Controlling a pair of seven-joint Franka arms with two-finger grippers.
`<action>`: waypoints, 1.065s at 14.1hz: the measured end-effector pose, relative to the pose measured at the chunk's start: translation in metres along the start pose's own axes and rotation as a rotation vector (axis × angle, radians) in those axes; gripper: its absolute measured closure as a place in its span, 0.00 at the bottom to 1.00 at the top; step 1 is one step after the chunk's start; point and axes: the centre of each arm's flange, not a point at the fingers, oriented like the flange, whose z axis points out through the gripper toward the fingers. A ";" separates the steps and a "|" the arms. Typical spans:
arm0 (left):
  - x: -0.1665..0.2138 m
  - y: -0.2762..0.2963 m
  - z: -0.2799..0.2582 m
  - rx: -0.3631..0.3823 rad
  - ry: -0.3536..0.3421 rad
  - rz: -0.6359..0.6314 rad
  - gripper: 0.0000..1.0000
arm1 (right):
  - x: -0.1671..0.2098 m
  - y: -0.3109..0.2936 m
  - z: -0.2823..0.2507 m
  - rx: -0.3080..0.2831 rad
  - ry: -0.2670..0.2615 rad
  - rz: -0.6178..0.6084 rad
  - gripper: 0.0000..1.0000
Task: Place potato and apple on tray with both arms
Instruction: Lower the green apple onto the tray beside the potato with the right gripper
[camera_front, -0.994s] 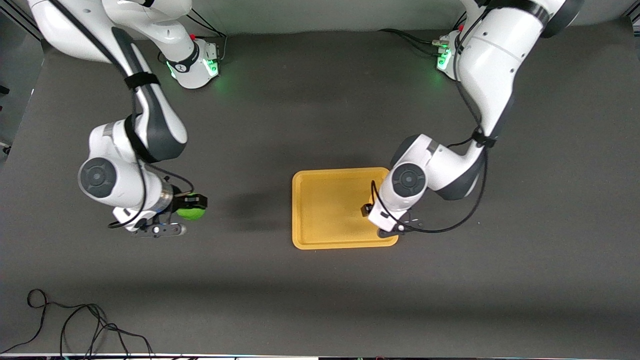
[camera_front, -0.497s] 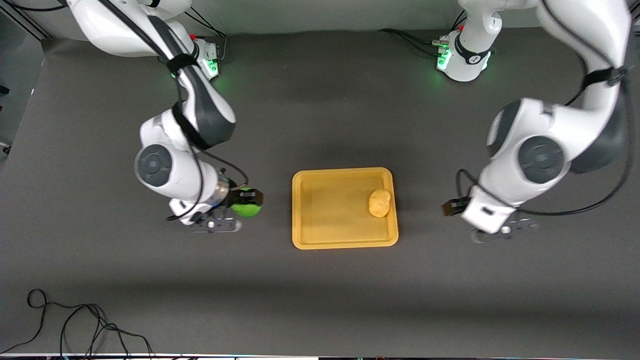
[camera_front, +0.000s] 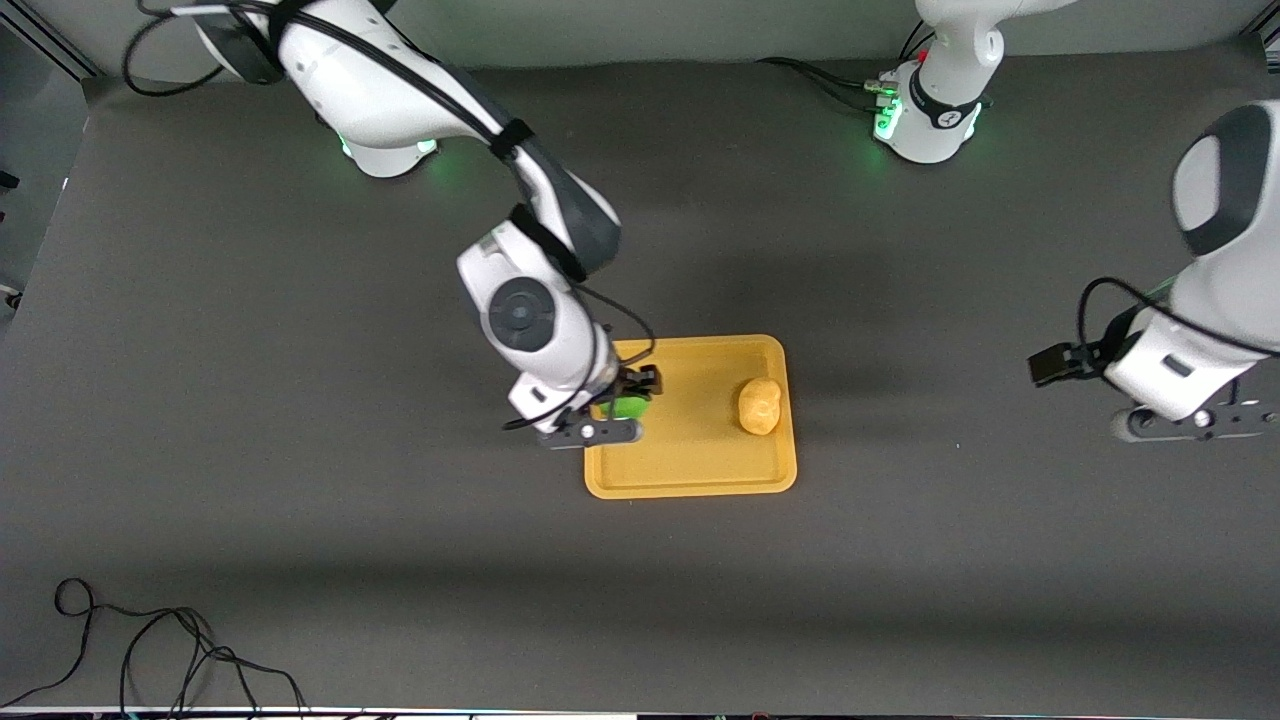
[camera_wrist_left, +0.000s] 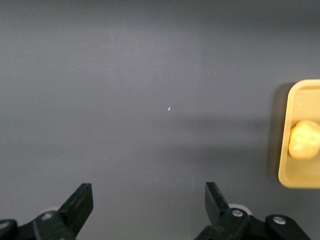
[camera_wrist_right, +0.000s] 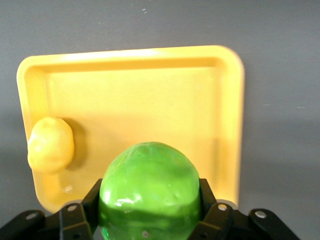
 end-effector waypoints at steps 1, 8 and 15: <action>-0.007 -0.016 -0.012 -0.020 0.005 -0.001 0.00 | -0.002 -0.008 0.016 0.001 0.007 0.012 0.23; -0.059 -0.051 -0.052 -0.045 0.081 0.031 0.00 | -0.011 -0.021 0.092 -0.054 0.032 0.016 0.23; -0.059 -0.047 -0.045 -0.045 0.081 0.038 0.00 | -0.010 -0.026 0.107 -0.038 0.057 0.045 0.23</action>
